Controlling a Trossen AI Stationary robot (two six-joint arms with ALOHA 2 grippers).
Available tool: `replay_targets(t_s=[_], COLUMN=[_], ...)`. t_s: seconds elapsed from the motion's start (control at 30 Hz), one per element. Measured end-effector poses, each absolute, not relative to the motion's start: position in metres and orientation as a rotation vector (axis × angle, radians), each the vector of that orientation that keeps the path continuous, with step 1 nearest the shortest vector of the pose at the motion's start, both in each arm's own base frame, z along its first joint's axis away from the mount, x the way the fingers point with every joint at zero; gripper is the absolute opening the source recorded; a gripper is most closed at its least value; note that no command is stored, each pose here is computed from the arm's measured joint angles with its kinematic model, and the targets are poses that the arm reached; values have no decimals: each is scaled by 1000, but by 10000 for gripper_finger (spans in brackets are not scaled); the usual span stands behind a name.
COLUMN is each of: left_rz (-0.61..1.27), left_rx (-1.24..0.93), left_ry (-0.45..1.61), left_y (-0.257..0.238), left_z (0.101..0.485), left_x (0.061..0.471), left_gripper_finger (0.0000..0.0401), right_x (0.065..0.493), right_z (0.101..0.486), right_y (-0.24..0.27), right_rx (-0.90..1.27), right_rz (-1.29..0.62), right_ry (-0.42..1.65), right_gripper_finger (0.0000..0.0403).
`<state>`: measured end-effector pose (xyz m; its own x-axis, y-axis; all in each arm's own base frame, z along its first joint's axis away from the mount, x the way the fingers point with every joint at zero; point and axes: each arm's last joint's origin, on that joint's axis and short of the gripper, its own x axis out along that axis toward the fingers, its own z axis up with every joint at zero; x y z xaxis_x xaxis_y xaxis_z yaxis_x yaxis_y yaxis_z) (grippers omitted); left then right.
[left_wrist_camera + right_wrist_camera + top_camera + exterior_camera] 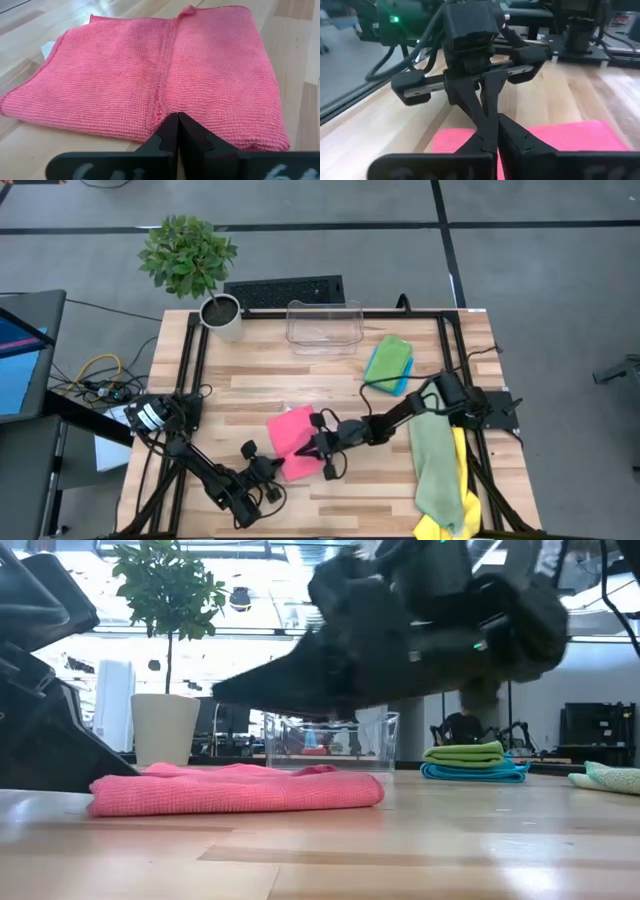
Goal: Fold microfiber towels
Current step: Fold pink microfiber towel
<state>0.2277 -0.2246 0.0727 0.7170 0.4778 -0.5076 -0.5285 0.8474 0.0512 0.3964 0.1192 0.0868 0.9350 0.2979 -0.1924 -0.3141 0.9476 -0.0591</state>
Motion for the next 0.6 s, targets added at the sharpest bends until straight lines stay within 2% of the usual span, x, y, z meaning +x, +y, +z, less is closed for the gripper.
replay_targets(t_s=[0.27, 0.43, 0.6], left_rz=[537, 490, 496], left_rx=[-100, -80, -63], left_ry=[556, 572, 510], left_y=[-226, -229, -225], left_z=[77, 97, 121], left_x=[225, 221, 218], left_gripper_finger=[0, 0, 0], right_x=[403, 402, 402], right_z=[39, 36, 38], right_y=[111, 109, 110], right_rx=[1, 23, 30], right_rz=[296, 288, 286], right_ry=[279, 282, 280], right_gripper_finger=[18, 31, 23])
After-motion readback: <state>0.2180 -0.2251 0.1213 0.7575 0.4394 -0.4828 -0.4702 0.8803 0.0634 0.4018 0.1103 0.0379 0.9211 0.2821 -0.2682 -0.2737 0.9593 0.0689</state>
